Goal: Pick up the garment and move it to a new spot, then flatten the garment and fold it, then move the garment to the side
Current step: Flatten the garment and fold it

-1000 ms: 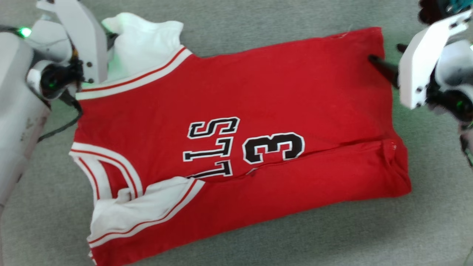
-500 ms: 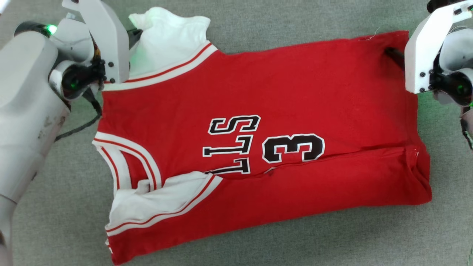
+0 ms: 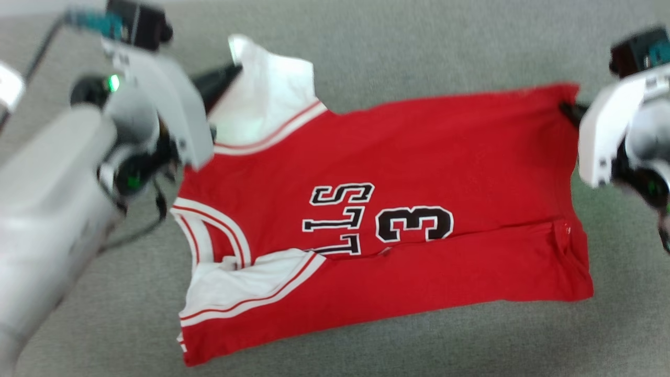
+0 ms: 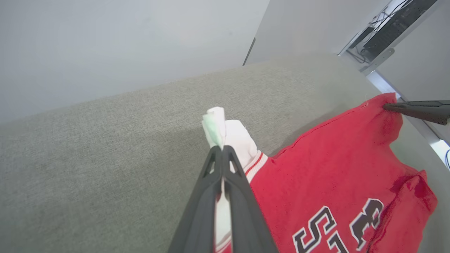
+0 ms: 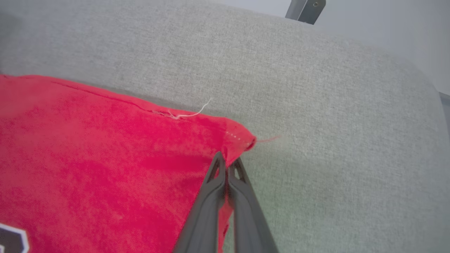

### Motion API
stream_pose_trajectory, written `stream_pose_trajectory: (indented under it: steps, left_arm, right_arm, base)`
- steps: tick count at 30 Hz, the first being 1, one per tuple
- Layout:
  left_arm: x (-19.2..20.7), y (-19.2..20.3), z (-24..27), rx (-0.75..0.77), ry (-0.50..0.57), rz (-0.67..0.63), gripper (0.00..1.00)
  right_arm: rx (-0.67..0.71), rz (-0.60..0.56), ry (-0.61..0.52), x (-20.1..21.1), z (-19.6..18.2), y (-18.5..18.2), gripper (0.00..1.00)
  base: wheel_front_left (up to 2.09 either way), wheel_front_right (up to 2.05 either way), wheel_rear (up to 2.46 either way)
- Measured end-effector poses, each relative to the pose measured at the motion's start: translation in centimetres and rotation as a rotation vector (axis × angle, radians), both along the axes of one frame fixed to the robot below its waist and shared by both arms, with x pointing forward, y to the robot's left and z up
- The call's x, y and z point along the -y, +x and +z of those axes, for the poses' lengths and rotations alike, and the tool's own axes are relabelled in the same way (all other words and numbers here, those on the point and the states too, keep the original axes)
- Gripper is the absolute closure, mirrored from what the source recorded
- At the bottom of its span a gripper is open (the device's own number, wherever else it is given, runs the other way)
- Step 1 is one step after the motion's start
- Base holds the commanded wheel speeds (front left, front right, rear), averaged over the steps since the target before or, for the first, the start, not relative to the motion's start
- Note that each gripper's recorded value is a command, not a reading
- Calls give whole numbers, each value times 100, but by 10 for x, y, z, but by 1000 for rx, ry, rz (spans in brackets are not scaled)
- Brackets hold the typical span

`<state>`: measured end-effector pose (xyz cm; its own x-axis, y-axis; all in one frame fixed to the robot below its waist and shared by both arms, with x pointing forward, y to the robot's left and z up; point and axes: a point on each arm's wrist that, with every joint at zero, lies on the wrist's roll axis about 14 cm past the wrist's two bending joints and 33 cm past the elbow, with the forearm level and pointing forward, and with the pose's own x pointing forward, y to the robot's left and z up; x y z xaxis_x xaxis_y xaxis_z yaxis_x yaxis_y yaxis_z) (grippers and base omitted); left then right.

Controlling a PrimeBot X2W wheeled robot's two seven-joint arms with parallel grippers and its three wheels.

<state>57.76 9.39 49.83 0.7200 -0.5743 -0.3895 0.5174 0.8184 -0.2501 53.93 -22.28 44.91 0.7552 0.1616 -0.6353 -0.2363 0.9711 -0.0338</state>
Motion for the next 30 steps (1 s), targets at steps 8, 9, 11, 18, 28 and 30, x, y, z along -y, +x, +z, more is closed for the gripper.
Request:
stream_pose_trajectory:
  steps: [8, 9, 11, 18, 28, 30]
  left_arm:
    - [-25, -66, 14, 66, -120, 17, 100]
    - [-27, -76, 11, 64, -135, 20, 100]
    - [-34, -93, 8, 63, -165, 45, 100]
    - [-55, -143, -10, 26, -240, 152, 100]
    - [-54, -176, -47, -74, -251, 227, 100]
    - [-54, -175, -56, -79, -231, 238, 100]
  right_arm:
    - [16, 11, 36, 10, 0, -49, 100]
    - [10, 11, 40, 10, -3, -57, 100]
    - [2, 12, 54, 10, -9, -68, 100]
    - [42, 24, 100, 2, -6, -85, 100]
    - [-36, 5, 104, 1, -28, -108, 100]
    - [-45, -1, 108, -1, -32, -109, 100]
  base:
    - [0, 0, 0]
    - [0, 0, 0]
    - [0, 0, 0]
    - [0, 0, 0]
    - [0, 0, 0]
    - [0, 0, 0]
